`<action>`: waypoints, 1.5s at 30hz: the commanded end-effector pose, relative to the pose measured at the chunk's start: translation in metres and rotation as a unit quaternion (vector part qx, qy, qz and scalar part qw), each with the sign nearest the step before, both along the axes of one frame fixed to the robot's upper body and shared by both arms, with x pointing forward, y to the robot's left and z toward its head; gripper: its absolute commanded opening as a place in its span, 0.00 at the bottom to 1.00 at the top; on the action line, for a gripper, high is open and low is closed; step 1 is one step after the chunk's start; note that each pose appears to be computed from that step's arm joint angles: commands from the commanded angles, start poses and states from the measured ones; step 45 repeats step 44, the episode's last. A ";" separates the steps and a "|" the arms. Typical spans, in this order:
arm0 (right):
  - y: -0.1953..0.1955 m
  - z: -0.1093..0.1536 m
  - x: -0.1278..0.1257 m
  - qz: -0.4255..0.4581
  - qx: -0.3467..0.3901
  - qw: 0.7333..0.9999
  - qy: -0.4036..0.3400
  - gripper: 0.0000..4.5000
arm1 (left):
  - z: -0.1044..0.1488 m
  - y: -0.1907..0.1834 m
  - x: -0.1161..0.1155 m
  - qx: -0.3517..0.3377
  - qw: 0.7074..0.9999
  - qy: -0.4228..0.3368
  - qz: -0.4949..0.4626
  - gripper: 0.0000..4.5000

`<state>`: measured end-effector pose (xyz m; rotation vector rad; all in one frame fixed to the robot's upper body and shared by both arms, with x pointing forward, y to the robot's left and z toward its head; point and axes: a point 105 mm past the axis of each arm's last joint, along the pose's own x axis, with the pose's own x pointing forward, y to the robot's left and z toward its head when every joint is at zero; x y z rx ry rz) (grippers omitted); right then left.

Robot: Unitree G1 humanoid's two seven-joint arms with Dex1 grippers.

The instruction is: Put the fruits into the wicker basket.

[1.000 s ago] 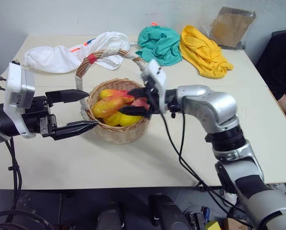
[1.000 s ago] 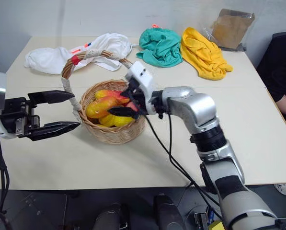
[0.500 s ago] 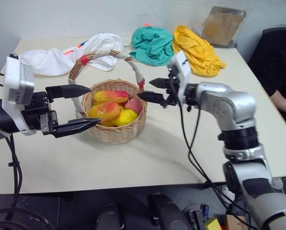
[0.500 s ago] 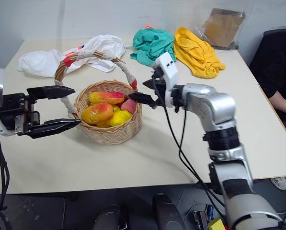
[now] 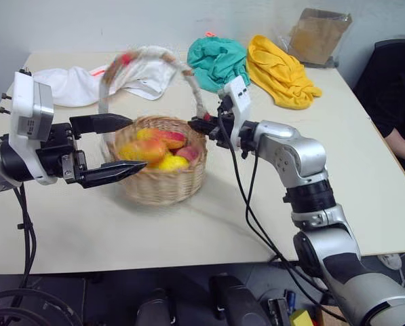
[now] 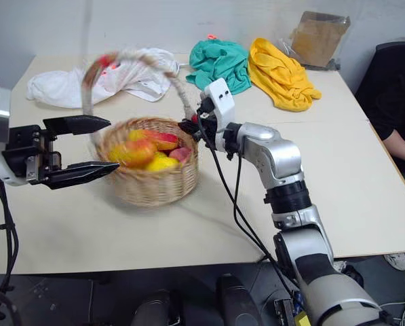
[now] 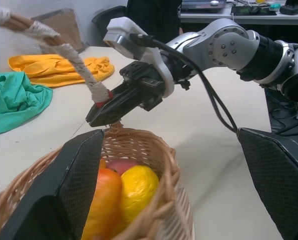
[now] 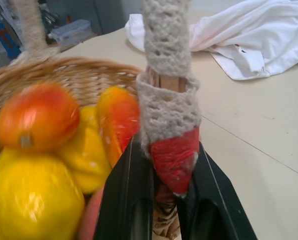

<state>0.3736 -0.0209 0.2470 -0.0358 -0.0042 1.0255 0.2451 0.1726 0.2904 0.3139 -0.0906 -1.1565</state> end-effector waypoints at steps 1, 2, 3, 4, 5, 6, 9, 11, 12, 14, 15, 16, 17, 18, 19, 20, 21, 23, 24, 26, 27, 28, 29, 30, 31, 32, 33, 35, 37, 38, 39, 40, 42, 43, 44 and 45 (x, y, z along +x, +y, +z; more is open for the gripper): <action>-0.029 0.044 -0.024 0.001 0.044 0.997 -0.071 0.05 | 0.010 -0.003 -0.002 -0.005 1.000 -0.023 -0.019 1.00; -0.043 0.051 -0.030 -0.003 0.054 0.995 -0.081 0.05 | 0.010 -0.004 -0.002 -0.007 0.999 -0.023 -0.024 1.00; -0.054 0.056 -0.034 -0.010 0.061 0.994 -0.092 0.05 | 0.010 -0.005 -0.001 -0.008 0.999 -0.022 -0.028 1.00; -0.070 0.062 -0.038 -0.025 0.069 0.992 -0.105 0.05 | 0.009 -0.007 0.000 -0.008 0.999 -0.020 -0.033 1.00; -0.086 0.067 -0.040 -0.045 0.075 0.990 -0.115 0.05 | 0.008 -0.008 0.001 -0.007 0.999 -0.019 -0.039 1.00; -0.102 0.071 -0.043 -0.066 0.078 0.987 -0.120 0.05 | 0.007 -0.009 0.001 -0.006 0.999 -0.017 -0.044 1.00; -0.155 0.080 -0.051 -0.139 0.076 0.977 -0.141 0.05 | 0.004 -0.011 0.006 -0.006 0.998 -0.014 -0.054 1.00; -0.192 0.080 -0.056 -0.200 0.050 0.967 -0.152 0.05 | 0.002 -0.012 0.010 -0.003 0.998 -0.013 -0.057 1.00; -0.209 0.078 -0.057 -0.229 0.038 0.961 -0.151 0.05 | 0.001 -0.013 0.012 -0.005 0.998 -0.013 -0.061 1.00; -0.238 0.070 -0.061 -0.276 0.017 0.950 -0.147 0.05 | 0.001 -0.015 0.016 -0.008 0.998 -0.012 -0.068 1.00; -0.250 0.064 -0.063 -0.295 0.004 0.945 -0.143 0.05 | 0.001 -0.017 0.017 -0.010 0.997 -0.012 -0.072 1.00; -0.259 0.056 -0.063 -0.311 -0.012 0.940 -0.138 0.05 | 0.001 -0.017 0.018 -0.011 0.997 -0.012 -0.075 1.00; -0.270 0.046 -0.063 -0.330 -0.027 0.934 -0.132 0.05 | 0.001 -0.019 0.020 -0.013 0.997 -0.012 -0.078 1.00; -0.280 0.035 -0.063 -0.350 -0.035 0.928 -0.123 0.05 | 0.002 -0.020 0.021 -0.015 0.996 -0.013 -0.082 1.00; -0.287 0.025 -0.063 -0.365 -0.040 0.923 -0.113 0.05 | 0.002 -0.022 0.022 -0.016 0.996 -0.013 -0.085 1.00; -0.293 0.015 -0.063 -0.376 -0.045 0.920 -0.106 0.05 | 0.003 -0.023 0.023 -0.018 0.996 -0.013 -0.089 1.00; -0.297 0.007 -0.063 -0.381 -0.050 0.917 -0.102 0.05 | 0.003 -0.024 0.024 -0.020 0.996 -0.013 -0.091 1.00; -0.299 -0.005 -0.065 -0.383 -0.048 0.917 -0.098 0.13 | 0.003 -0.026 0.025 -0.022 0.995 -0.013 -0.094 1.00; -0.299 -0.009 -0.067 -0.381 -0.042 0.919 -0.092 0.21 | 0.003 -0.026 0.026 -0.023 0.995 -0.011 -0.095 1.00; -0.298 -0.014 -0.075 -0.367 -0.035 0.926 -0.080 0.34 | 0.002 -0.026 0.027 -0.022 0.995 -0.007 -0.097 1.00; -0.298 -0.015 -0.078 -0.363 -0.036 0.928 -0.075 0.42 | 0.001 -0.026 0.026 -0.022 0.995 -0.005 -0.099 1.00; -0.301 -0.018 -0.088 -0.351 -0.063 0.932 -0.062 0.48 | 0.000 -0.026 0.027 -0.016 0.995 -0.004 -0.100 1.00; -0.305 -0.018 -0.099 -0.336 -0.092 0.936 -0.054 0.55 | -0.002 -0.025 0.027 -0.011 0.995 -0.003 -0.100 1.00; -0.307 -0.017 -0.106 -0.326 -0.111 0.938 -0.049 0.63 | -0.003 -0.024 0.028 -0.007 0.995 -0.003 -0.100 1.00; -0.318 -0.010 -0.117 -0.330 -0.125 0.935 -0.039 0.70 | -0.004 -0.023 0.029 -0.004 0.995 -0.002 -0.098 1.00; -0.329 -0.002 -0.127 -0.336 -0.132 0.932 -0.028 0.76 | -0.004 -0.023 0.030 -0.003 0.995 -0.001 -0.098 1.00; -0.336 0.003 -0.134 -0.339 -0.135 0.931 -0.020 0.84 | -0.004 -0.022 0.031 -0.003 0.995 -0.001 -0.099 1.00; -0.350 0.015 -0.160 -0.324 -0.154 0.933 0.012 0.99 | -0.003 -0.020 0.033 0.000 0.995 0.000 -0.100 1.00; -0.356 0.025 -0.177 -0.308 -0.161 0.937 0.033 0.99 | -0.004 -0.019 0.034 0.003 0.995 0.001 -0.102 1.00; -0.360 0.033 -0.183 -0.308 -0.159 0.937 0.035 0.99 | -0.004 -0.017 0.034 0.007 0.995 0.002 -0.103 1.00; -0.364 0.039 -0.187 -0.311 -0.148 0.938 0.039 0.99 | -0.005 -0.015 0.036 0.012 0.995 -0.001 -0.100 1.00; -0.367 0.043 -0.190 -0.313 -0.140 0.938 0.041 0.99 | -0.005 -0.014 0.037 0.016 0.995 -0.003 -0.099 1.00; -0.367 0.043 -0.193 -0.303 -0.133 0.942 0.050 0.99 | -0.005 -0.012 0.044 0.012 0.996 -0.008 -0.089 1.00; -0.365 0.040 -0.191 -0.297 -0.135 0.944 0.052 0.99 | -0.005 -0.012 0.048 0.006 0.997 -0.010 -0.081 1.00; -0.365 0.037 -0.190 -0.293 -0.137 0.945 0.053 0.99 | -0.004 -0.013 0.050 0.001 0.997 -0.011 -0.077 1.00; -0.365 0.037 -0.190 -0.293 -0.137 0.945 0.053 0.99 | -0.004 -0.013 0.050 0.001 0.997 -0.011 -0.077 1.00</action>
